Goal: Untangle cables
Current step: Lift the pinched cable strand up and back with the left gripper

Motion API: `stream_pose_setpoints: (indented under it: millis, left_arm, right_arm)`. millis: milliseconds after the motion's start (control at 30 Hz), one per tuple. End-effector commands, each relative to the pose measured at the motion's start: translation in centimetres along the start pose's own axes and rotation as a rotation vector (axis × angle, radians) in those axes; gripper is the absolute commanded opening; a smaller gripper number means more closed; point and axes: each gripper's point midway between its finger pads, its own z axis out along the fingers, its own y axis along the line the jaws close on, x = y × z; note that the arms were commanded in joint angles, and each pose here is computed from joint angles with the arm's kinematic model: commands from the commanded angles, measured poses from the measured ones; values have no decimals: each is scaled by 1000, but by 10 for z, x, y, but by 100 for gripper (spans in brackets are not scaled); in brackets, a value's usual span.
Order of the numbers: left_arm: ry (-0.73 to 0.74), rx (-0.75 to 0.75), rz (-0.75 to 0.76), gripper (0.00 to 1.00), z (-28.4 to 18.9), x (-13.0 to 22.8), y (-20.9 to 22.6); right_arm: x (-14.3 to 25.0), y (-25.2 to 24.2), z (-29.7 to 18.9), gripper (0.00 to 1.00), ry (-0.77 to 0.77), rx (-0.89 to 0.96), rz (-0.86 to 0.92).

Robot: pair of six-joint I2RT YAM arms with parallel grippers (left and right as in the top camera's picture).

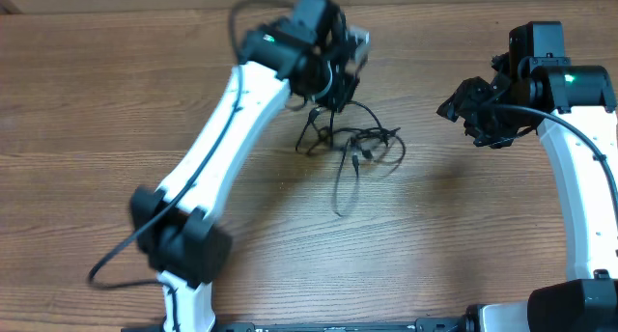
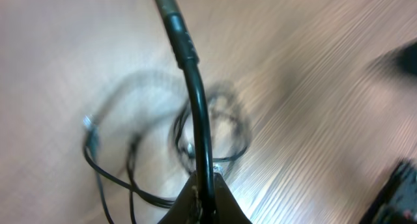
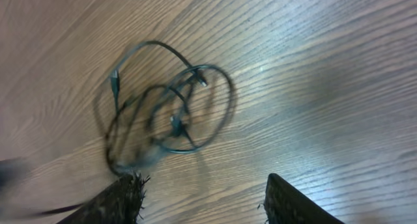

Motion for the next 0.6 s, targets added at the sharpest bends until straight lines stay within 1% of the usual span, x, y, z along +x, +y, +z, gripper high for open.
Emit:
stream_pose_setpoints:
  millis: [0, 67, 100, 200, 267, 333, 367, 400, 433, 533, 567]
  left_arm:
    - [-272, -6, 146, 4, -106, -47, -44]
    - [-364, -11, 182, 4, -142, -59, -57]
    - [-406, -13, 198, 4, -157, -63, -63]
    - [-530, -18, 243, 4, -201, -75, -80]
    - [-599, -20, 268, 4, -224, -80, -89]
    - [-674, -17, 277, 4, -246, -86, -97]
    - [-706, -13, 275, 4, -256, -89, -101]
    - [-727, -10, 276, 4, -262, -90, -103]
    - [-751, -6, 273, 4, -269, -92, -106]
    - [-783, 6, 256, 4, -278, -95, -109]
    - [-783, 9, 250, 4, -278, -95, -109]
  right_arm:
    - [-1, -4, 2, 45, -2, 12, -21]
    - [-2, -3, 1, 40, -5, 11, -29]
    - [-1, -2, 0, 39, -8, 9, -35]
    - [1, 13, -9, 40, -20, -50, -121]
    - [7, 33, -20, 41, -26, -139, -216]
    - [15, 55, -34, 48, -33, -238, -310]
    - [19, 64, -41, 54, -36, -282, -348]
    - [24, 71, -45, 64, -37, -319, -380]
    - [29, 79, -51, 70, -36, -358, -411]
    - [45, 96, -62, 77, -24, -444, -494]
    - [49, 100, -63, 77, -21, -457, -512]
